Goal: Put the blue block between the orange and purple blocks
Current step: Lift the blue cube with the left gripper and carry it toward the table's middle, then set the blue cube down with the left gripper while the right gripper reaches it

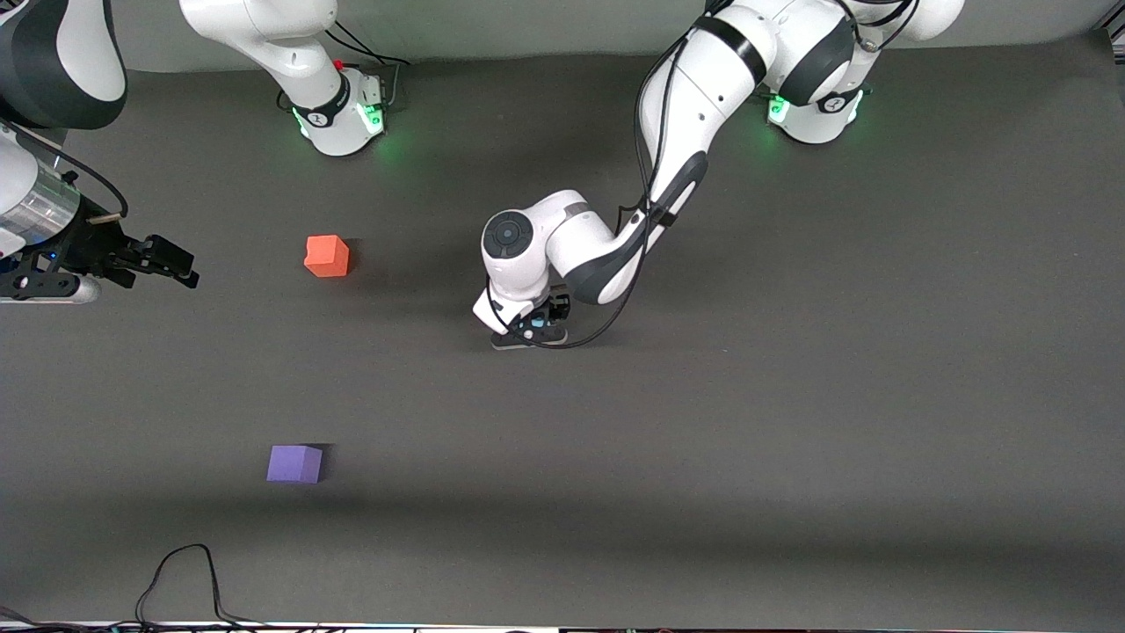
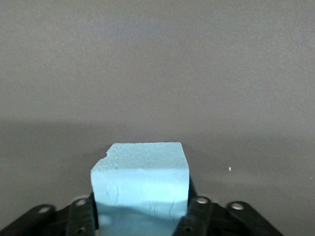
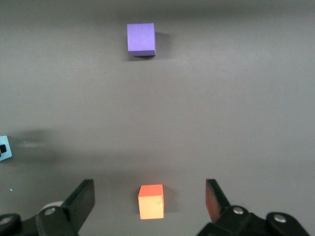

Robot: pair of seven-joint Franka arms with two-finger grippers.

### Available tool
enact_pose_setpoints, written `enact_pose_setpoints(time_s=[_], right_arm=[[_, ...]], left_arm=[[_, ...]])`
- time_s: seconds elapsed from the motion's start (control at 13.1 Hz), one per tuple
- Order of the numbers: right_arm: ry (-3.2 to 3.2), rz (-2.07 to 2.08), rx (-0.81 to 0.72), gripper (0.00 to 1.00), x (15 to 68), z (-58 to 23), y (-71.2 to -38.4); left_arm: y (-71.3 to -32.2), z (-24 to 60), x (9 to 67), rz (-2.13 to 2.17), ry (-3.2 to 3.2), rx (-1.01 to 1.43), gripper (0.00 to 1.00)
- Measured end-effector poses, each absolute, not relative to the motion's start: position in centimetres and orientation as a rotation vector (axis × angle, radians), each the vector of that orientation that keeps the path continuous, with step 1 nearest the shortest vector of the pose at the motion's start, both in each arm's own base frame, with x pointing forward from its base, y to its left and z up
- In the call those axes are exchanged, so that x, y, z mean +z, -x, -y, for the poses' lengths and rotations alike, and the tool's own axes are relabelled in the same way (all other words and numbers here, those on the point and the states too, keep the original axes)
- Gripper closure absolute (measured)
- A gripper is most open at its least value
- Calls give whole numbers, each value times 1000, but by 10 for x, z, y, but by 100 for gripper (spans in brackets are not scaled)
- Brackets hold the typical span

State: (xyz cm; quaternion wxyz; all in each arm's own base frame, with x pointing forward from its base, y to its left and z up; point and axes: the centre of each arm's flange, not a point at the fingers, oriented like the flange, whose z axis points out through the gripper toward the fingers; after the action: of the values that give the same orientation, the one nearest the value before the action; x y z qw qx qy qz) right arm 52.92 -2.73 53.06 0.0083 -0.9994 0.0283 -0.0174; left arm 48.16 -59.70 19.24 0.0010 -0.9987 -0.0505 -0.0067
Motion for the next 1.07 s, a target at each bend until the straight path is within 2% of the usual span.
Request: enact_pose_setpoints(time_s=[0.15,0.23,0.38,0.61,0.84,1.07], right_arm=[[3123,-88,-57,0,531,27,-529],[3123,-88,-59,0,531,27,-530],[3124,-78,-68,0,532,24,-530],[3112,50,-74,0,534,-31,-531],[3082,121,-48,0,522,-144,-532],[3051,170,-57,0,491,-268,-533]], left_arm=[[-486,594,196,164,3126,-24,7],[-492,590,203,170,3108,-12,0],[-516,570,238,194,3104,40,0],[-569,509,330,278,3162,127,0],[-616,426,416,346,3237,167,0],[-649,308,468,343,3249,254,0]])
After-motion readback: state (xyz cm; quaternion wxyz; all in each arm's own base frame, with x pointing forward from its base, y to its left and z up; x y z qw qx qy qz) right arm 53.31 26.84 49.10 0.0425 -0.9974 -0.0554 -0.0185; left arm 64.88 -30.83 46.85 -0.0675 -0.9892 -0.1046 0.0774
